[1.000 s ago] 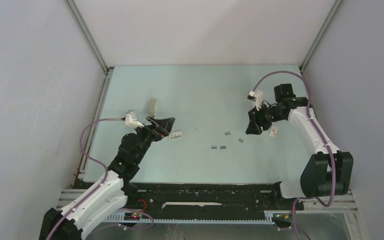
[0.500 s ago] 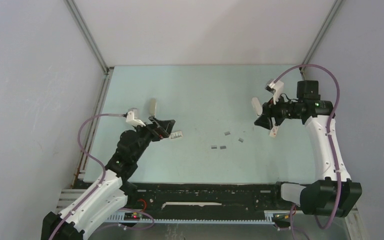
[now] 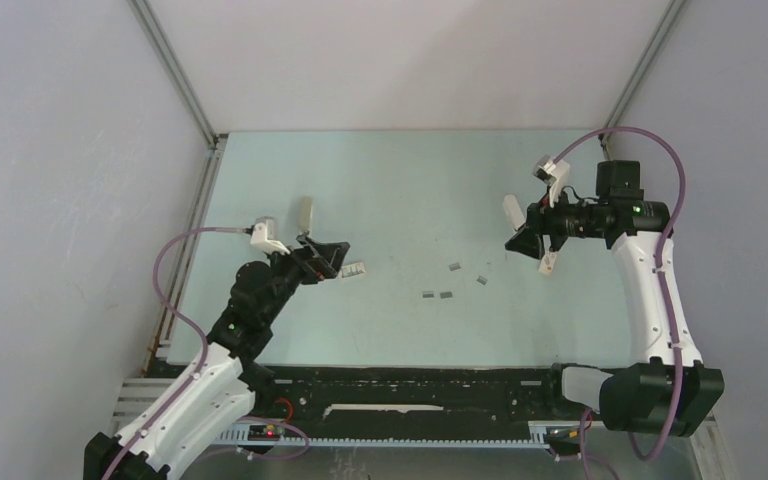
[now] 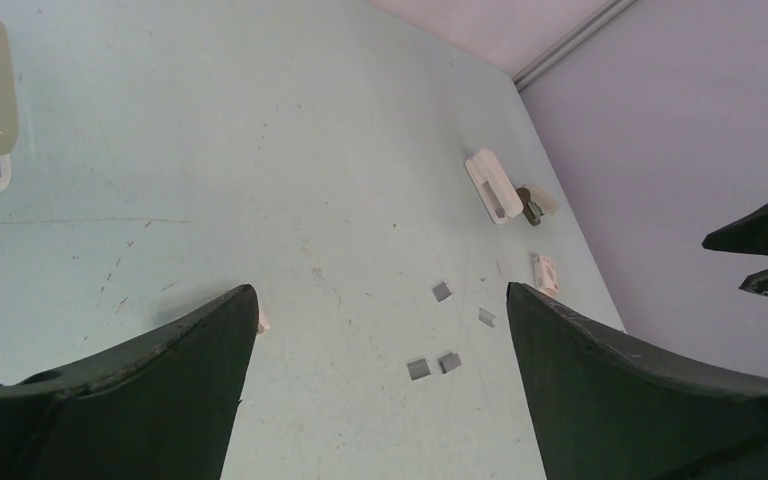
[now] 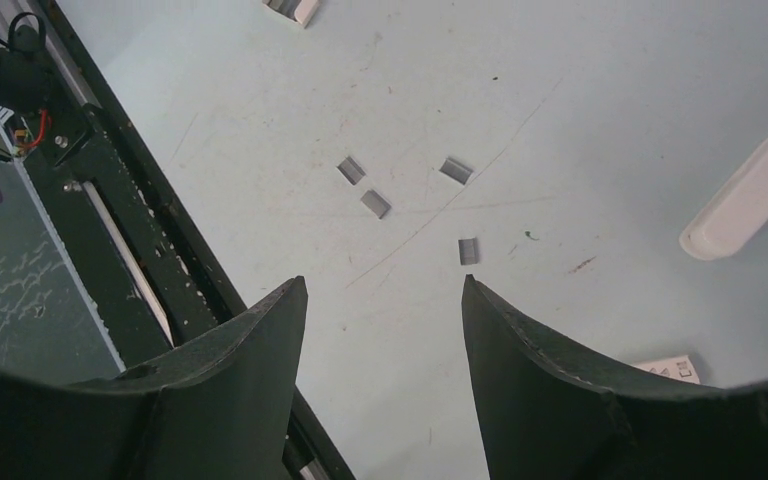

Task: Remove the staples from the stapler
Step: Move the staple box to the center of the board.

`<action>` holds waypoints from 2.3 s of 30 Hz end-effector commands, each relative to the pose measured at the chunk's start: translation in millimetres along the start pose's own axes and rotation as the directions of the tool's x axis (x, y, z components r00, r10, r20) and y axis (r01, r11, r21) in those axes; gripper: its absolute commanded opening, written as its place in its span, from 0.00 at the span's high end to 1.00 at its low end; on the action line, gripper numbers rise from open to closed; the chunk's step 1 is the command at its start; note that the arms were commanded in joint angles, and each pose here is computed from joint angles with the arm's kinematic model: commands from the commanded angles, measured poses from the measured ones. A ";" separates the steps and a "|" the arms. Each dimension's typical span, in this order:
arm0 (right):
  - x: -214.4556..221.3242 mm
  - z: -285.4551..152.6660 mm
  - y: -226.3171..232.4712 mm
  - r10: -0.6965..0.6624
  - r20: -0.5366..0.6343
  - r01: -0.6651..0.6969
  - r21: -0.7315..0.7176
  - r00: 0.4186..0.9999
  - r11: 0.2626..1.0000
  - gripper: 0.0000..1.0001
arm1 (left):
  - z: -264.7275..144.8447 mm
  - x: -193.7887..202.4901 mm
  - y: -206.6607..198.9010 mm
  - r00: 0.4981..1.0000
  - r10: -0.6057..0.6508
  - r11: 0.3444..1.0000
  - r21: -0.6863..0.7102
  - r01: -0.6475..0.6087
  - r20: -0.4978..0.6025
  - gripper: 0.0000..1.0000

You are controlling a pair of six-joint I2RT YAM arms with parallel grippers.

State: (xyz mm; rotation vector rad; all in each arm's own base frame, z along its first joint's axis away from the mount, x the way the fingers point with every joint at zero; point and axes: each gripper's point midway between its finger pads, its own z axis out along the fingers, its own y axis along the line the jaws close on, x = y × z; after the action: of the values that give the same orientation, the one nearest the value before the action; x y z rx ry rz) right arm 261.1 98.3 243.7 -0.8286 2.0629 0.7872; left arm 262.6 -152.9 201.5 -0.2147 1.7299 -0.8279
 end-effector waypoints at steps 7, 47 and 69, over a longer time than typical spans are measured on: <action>-11.0 -6.3 14.1 0.010 0.062 -0.006 -0.051 0.998 0.999 0.32 | 3.0 -29.8 -22.9 0.997 -0.020 0.998 0.067 0.015 0.077 0.00; 8.1 10.9 -6.6 0.152 0.101 -0.143 -0.092 0.983 0.986 0.30 | 36.7 -4.9 -12.5 0.965 0.065 0.996 -0.047 -0.080 -0.252 0.02; 14.3 1.9 -36.2 0.246 0.146 -0.245 -0.024 0.958 0.969 0.30 | 70.2 47.5 45.7 0.576 0.309 0.849 -0.054 -0.526 -0.756 0.07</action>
State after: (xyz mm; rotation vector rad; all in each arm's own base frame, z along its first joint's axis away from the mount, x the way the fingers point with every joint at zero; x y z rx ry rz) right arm 278.2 75.6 215.3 -0.5141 2.0833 0.9654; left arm 317.5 -185.3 134.7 0.3174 2.4917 -0.4153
